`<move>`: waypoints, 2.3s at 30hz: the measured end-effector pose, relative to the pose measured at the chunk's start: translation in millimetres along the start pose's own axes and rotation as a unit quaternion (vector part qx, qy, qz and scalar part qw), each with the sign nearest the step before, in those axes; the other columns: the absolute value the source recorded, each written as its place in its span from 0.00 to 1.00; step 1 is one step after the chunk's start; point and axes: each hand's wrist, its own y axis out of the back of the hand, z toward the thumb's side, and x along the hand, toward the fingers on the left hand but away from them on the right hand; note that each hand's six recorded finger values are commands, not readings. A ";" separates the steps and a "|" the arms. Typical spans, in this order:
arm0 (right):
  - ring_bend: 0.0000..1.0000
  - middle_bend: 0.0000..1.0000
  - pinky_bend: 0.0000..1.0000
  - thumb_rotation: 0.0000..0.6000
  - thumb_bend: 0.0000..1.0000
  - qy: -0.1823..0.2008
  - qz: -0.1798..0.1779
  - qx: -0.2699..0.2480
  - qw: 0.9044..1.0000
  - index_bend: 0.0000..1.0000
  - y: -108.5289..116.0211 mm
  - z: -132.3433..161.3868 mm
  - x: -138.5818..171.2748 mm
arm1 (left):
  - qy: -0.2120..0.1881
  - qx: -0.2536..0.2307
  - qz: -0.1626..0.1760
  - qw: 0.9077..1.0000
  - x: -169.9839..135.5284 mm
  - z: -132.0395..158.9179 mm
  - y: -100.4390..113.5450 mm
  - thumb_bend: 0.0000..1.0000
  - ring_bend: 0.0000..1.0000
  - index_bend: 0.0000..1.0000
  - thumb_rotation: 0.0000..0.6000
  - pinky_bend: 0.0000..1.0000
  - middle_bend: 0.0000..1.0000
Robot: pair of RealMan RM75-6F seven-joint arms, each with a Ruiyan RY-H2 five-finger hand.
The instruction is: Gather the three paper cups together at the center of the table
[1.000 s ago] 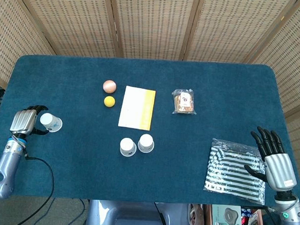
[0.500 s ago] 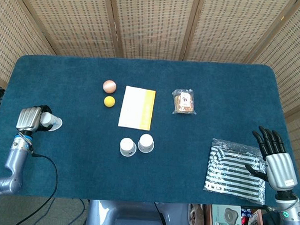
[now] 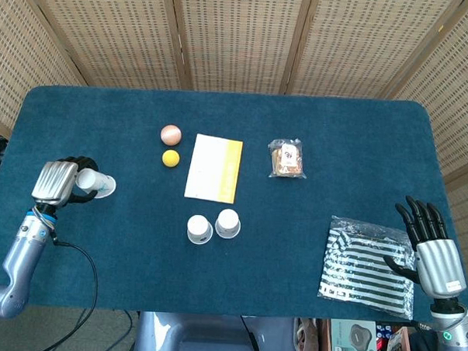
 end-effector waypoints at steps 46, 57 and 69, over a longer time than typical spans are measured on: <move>0.00 0.00 0.00 1.00 0.00 -0.026 -0.013 -0.022 0.999 0.00 14.0 -17.9 0.1 | -0.253 0.112 -0.047 0.960 7.0 267.4 -25.6 0.26 0.39 0.43 1.00 0.44 0.43; 0.00 0.00 0.00 1.00 0.00 -0.029 -0.017 -0.028 0.999 0.00 16.3 -21.2 -0.8 | -0.253 0.103 -0.059 0.960 7.6 270.5 -35.0 0.26 0.07 0.22 1.00 0.30 0.08; 0.00 0.00 0.00 1.00 0.00 -0.027 -0.017 -0.029 0.999 0.00 16.8 -20.0 -0.1 | -0.263 0.061 -0.060 0.961 -3.6 262.2 -20.9 0.26 0.00 0.00 1.00 0.08 0.00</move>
